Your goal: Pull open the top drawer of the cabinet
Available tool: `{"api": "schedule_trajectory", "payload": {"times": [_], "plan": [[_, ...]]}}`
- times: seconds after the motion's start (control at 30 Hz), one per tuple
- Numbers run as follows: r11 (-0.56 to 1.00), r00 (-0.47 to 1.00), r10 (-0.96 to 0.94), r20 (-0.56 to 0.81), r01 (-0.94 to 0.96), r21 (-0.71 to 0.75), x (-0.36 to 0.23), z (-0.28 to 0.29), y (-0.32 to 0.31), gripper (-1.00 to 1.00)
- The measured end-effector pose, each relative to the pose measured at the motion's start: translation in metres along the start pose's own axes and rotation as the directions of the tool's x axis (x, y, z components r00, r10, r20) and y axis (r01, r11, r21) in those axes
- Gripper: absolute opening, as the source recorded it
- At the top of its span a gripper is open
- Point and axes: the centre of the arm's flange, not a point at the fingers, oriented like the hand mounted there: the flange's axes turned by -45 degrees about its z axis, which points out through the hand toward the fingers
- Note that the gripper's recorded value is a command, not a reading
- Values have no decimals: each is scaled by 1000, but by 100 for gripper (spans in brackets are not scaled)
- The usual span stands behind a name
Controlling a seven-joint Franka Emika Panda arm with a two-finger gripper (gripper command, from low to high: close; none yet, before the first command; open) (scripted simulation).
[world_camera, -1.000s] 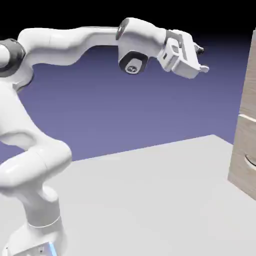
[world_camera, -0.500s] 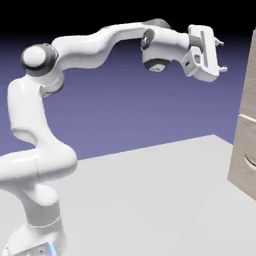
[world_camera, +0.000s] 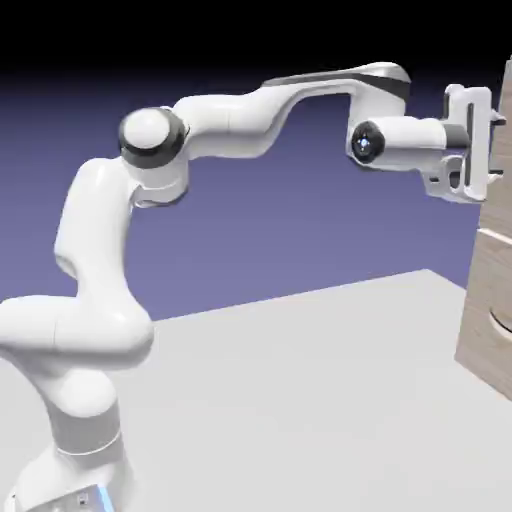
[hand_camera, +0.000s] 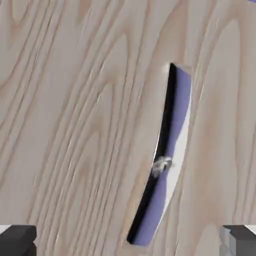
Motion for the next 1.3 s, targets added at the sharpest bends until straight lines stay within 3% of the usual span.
{"api": "schedule_trajectory", "payload": {"times": [0.13, 0.47, 0.5, 1.3], "plan": [[987, 989, 147, 8, -148, 58, 18, 25, 24, 0], [987, 989, 150, 8, -151, 60, 18, 74, 21, 0], [987, 989, 151, 8, -151, 60, 18, 75, 22, -100], [986, 988, 152, 7, -152, 61, 18, -78, 31, -100]]}}
